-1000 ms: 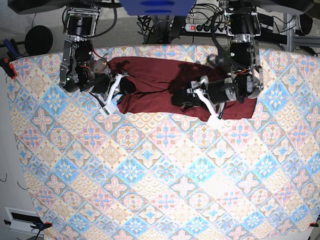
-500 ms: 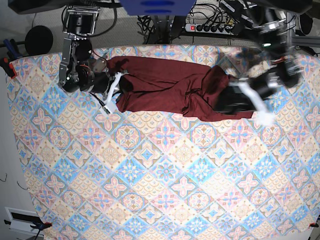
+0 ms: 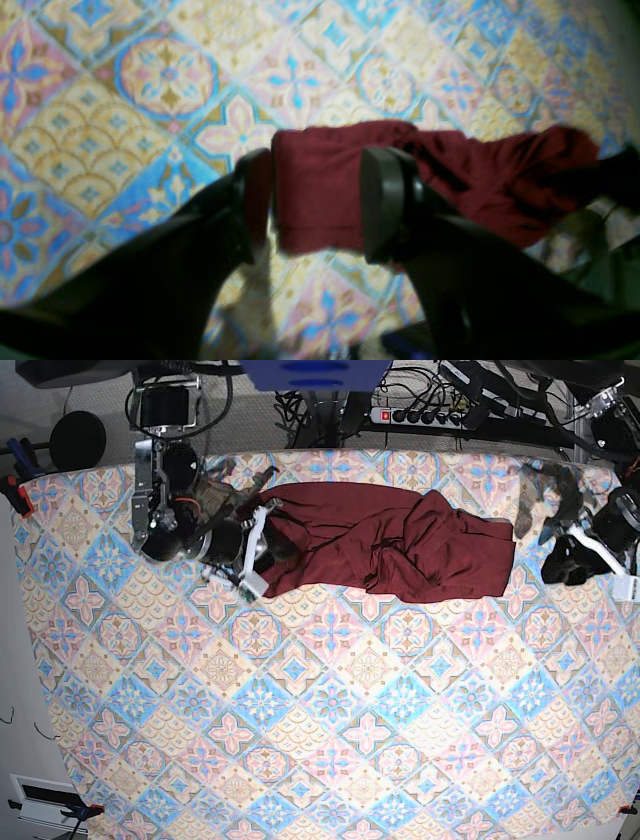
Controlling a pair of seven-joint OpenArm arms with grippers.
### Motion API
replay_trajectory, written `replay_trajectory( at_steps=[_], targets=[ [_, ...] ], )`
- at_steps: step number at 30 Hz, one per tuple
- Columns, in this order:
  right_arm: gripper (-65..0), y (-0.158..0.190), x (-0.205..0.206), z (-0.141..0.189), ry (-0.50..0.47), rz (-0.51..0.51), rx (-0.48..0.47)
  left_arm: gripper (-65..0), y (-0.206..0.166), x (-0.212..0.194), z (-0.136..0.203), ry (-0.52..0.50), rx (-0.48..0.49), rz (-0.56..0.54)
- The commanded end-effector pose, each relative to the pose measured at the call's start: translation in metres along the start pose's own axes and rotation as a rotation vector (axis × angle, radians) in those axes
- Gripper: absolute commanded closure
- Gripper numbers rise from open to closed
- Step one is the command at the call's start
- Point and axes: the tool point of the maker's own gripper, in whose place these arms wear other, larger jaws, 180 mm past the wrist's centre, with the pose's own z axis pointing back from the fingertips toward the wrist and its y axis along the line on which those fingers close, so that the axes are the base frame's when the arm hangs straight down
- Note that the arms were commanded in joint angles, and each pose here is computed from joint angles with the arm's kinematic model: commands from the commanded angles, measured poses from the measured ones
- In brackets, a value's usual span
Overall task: Layout the t-shirt on the table in an organized manner, then fold the t-shirt properly
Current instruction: 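Lift the shirt end with the right gripper and fold it toward the left gripper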
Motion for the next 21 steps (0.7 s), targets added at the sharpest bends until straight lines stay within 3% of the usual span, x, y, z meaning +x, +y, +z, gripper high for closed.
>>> replay_trajectory(
  at_steps=[1,8,10,16,21],
  targets=[
    [0.0,0.002,0.025,0.008,-0.080,0.042,-0.001,-26.7,0.000,0.006,0.001,0.003,0.015,-0.045],
    [0.0,0.006,0.055,0.017,-0.141,0.119,-0.013,-26.1,0.009,-0.028,-0.021,0.192,0.120,-0.151],
    [0.0,0.012,0.068,0.014,-0.149,0.164,0.001,-22.3,0.015,-0.028,-0.020,0.193,0.155,-0.162],
    [0.0,0.066,0.108,-0.010,-0.228,0.218,0.132,0.0,0.033,-0.034,-0.018,0.212,0.263,-0.188],
    [0.0,0.105,0.130,-0.032,-0.200,0.371,0.163,0.0,0.049,-0.049,-0.014,0.276,0.374,-0.203]
  ],
)
